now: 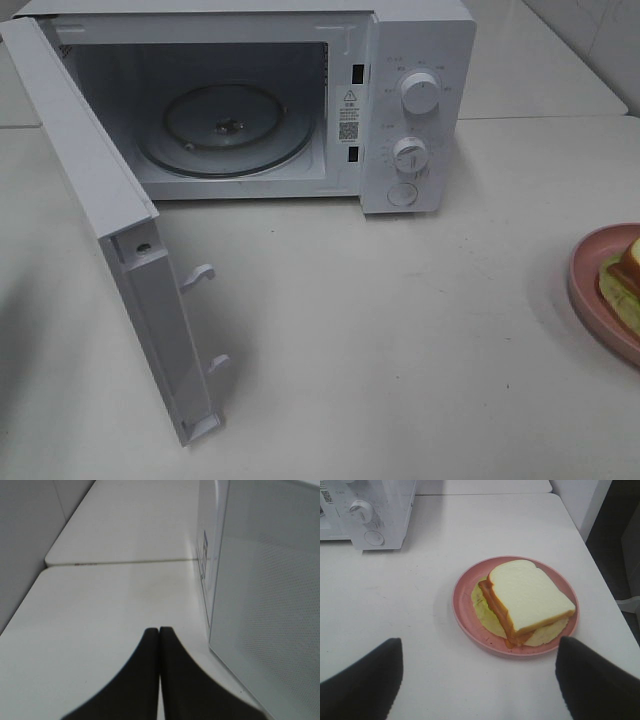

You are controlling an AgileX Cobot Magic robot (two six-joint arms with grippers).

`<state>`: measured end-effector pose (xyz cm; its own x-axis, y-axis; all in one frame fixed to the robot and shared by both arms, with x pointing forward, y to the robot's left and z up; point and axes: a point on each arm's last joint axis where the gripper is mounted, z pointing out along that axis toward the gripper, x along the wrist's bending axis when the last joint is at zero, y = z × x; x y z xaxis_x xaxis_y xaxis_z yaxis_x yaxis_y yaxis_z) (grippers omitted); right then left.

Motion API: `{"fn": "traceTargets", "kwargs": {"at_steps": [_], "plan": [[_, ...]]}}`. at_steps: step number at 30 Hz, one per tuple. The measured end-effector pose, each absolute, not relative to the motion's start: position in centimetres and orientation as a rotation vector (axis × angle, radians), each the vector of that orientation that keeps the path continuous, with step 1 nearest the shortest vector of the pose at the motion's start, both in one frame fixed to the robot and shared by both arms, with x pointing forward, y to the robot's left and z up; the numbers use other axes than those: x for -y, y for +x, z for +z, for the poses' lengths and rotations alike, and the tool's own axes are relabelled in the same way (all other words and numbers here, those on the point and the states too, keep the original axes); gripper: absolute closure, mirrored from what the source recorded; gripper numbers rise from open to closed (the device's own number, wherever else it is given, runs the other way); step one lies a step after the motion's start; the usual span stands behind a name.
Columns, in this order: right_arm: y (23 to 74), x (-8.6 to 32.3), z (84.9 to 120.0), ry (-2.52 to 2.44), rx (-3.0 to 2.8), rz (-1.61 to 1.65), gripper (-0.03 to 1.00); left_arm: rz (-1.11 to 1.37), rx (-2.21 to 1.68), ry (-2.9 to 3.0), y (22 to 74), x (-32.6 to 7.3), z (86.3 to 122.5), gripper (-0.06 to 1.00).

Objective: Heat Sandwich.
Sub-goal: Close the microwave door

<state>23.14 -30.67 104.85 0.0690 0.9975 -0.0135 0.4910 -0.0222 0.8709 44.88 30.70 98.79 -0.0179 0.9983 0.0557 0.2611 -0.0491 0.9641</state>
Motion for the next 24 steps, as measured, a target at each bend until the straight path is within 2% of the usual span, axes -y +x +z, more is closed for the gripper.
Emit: {"fn": "traceTargets", "kwargs": {"at_steps": [11, 24], "plan": [[23.1, 30.7, 104.8, 1.612, -1.516, 0.871, 0.21, 1.046, -1.186, 1.51, 46.9, -29.0, 96.5, 0.94], [23.1, 30.7, 104.8, 1.612, -1.516, 0.871, 0.21, 0.893, -1.008, 1.479, 49.2, -27.3, 95.4, 0.94]]}}
